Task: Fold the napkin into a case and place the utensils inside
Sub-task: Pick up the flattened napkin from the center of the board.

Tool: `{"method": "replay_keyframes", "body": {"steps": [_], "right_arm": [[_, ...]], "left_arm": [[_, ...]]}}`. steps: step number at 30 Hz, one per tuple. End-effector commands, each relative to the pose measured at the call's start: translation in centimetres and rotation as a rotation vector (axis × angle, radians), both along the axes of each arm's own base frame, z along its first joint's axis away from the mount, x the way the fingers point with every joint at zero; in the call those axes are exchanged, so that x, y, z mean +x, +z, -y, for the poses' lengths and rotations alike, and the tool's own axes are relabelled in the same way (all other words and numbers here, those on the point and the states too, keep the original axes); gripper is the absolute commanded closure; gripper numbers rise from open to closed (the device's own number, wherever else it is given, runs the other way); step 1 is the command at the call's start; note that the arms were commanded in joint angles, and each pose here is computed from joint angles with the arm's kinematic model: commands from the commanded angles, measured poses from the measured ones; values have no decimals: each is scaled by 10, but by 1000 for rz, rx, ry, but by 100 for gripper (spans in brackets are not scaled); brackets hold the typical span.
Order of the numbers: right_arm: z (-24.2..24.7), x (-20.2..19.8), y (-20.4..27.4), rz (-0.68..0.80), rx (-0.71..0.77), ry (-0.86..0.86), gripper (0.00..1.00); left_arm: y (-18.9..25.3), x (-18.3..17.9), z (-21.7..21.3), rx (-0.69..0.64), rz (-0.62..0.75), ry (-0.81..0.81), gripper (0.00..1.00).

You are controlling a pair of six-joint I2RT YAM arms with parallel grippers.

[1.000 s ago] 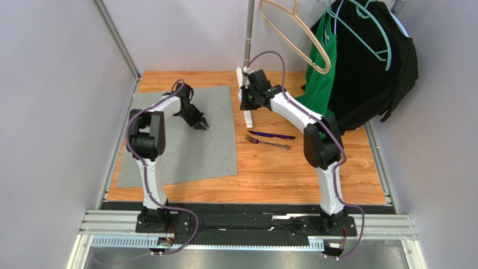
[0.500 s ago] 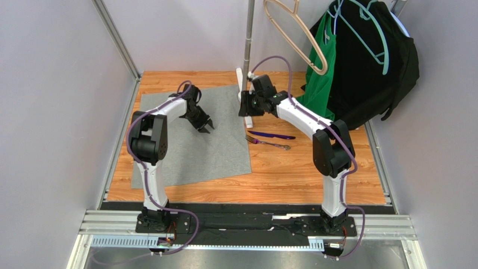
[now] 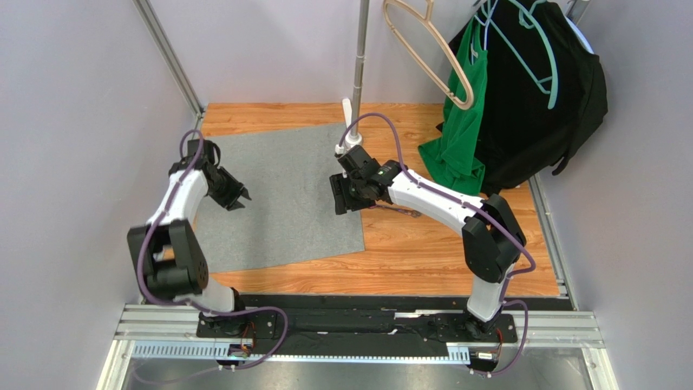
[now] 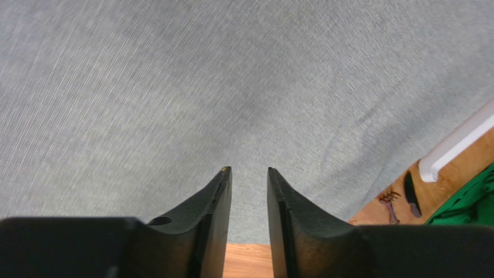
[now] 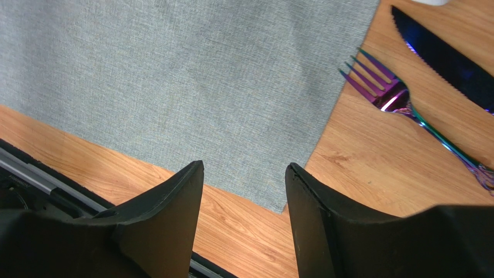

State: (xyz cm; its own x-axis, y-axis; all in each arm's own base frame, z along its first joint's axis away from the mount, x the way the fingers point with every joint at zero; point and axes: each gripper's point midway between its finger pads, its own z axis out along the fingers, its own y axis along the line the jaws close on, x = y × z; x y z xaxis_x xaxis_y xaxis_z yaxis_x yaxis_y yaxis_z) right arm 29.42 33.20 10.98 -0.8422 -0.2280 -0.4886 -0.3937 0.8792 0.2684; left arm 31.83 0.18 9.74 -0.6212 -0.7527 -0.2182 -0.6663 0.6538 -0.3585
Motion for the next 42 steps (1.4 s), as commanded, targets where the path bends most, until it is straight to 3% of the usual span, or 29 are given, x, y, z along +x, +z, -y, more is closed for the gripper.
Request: {"method": "replay_keyframes", "body": {"steps": [1, 5, 9, 12, 18, 20, 27, 33, 37, 40, 42], "right_arm": [[19, 7, 16, 49, -28, -75, 41], [26, -2, 14, 27, -37, -93, 40], [31, -5, 10, 31, -40, -95, 36], [33, -7, 2, 26, -33, -105, 32], [28, -13, -6, -12, -20, -96, 31], [29, -15, -6, -10, -16, -95, 29], [43, -25, -20, -77, -31, -235, 28], [42, -43, -28, -102, -50, -406, 33], [30, -64, -41, -176, -26, -505, 40], [24, -66, -39, -134, -55, -589, 42], [33, -71, -48, -100, -155, -623, 43]], "left_arm": [[-19, 39, 11, -83, -60, -144, 64], [-54, 70, 4, -124, -144, -126, 66], [-80, 58, -26, -128, -246, -19, 64], [-80, 57, -27, -229, -214, 27, 64], [-72, 38, -57, -139, -226, 90, 62], [-64, 35, -55, -194, -183, 76, 61], [-6, 10, -40, -162, -26, 29, 48], [42, -61, -52, 84, 21, 97, 46], [65, -105, -57, 218, 134, 188, 46], [79, -113, -46, 207, 241, 194, 43], [84, -115, -41, 187, 262, 205, 41]]}}
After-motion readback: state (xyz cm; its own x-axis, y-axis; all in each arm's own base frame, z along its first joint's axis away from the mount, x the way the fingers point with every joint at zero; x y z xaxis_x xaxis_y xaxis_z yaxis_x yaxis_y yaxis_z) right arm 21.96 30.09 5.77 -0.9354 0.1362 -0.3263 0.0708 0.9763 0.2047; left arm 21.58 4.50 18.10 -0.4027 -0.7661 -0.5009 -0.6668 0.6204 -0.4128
